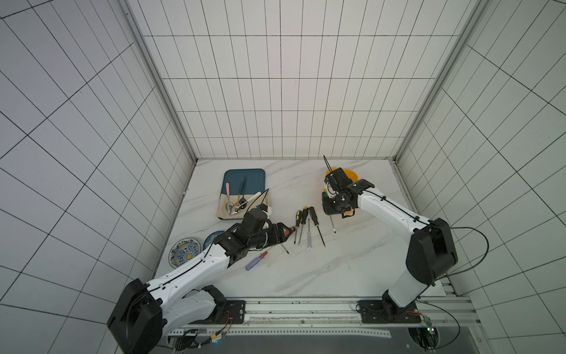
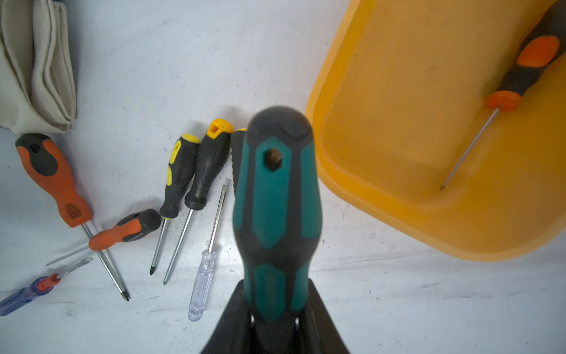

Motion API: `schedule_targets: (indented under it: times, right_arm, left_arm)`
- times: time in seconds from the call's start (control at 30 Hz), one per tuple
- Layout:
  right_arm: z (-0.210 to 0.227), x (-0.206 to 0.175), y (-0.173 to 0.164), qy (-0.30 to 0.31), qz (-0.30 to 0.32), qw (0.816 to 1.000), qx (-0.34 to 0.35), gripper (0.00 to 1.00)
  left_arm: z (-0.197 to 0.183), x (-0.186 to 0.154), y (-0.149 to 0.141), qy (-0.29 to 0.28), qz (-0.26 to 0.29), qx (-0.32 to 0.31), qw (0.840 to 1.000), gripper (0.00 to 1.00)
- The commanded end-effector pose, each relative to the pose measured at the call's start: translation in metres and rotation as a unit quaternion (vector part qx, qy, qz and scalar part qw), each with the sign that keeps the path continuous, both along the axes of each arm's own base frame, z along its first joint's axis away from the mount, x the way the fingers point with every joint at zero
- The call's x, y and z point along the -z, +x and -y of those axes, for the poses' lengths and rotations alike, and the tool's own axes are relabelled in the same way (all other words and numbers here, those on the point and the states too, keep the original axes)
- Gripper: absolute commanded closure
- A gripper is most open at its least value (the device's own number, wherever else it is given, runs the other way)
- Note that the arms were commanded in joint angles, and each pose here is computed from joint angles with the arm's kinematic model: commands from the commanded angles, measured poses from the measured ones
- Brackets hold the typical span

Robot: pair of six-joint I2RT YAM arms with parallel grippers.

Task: Put the screwdriver on the desktop into the storage box
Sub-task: Place the screwdriver in the storage box.

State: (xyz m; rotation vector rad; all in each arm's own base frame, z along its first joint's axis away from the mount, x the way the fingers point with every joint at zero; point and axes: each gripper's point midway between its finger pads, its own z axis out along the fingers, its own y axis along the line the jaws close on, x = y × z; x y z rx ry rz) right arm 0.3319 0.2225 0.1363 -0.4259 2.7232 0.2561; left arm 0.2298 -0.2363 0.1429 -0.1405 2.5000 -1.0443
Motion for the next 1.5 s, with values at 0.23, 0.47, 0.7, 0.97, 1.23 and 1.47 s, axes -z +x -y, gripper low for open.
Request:
schedule_targets:
  times: [0.23,0.47,0.7,0.97,1.23,1.47]
  right_arm:
    - [0.041,-0.032,0.07,0.018,0.029,0.995,0.096,0.8]
    - [0.069,-0.021,0.109,0.009,0.027,0.989,0.145,0.8]
    - [0.086,-0.006,0.138,0.01,0.022,0.983,0.181,0.8]
    - [0.103,0.024,0.167,-0.001,0.006,0.978,0.211,0.8]
    - [0.11,0.056,0.173,-0.02,-0.015,0.975,0.222,0.79]
    - [0.11,0.074,0.174,-0.025,-0.031,0.973,0.225,0.77]
  left_arm:
    - [-0.006,-0.023,0.004,0.003,0.036,-0.009,0.999,0.23]
    - [-0.007,-0.017,0.0,0.003,0.026,-0.008,1.0,0.23]
    - [-0.01,-0.014,-0.002,0.005,0.022,-0.008,1.0,0.23]
    - [-0.014,-0.014,-0.006,0.005,0.023,-0.011,1.0,0.23]
    - [-0.017,-0.011,-0.007,0.006,0.02,-0.014,1.0,0.23]
    - [-0.017,-0.011,-0.006,0.007,0.017,-0.012,1.0,0.23]
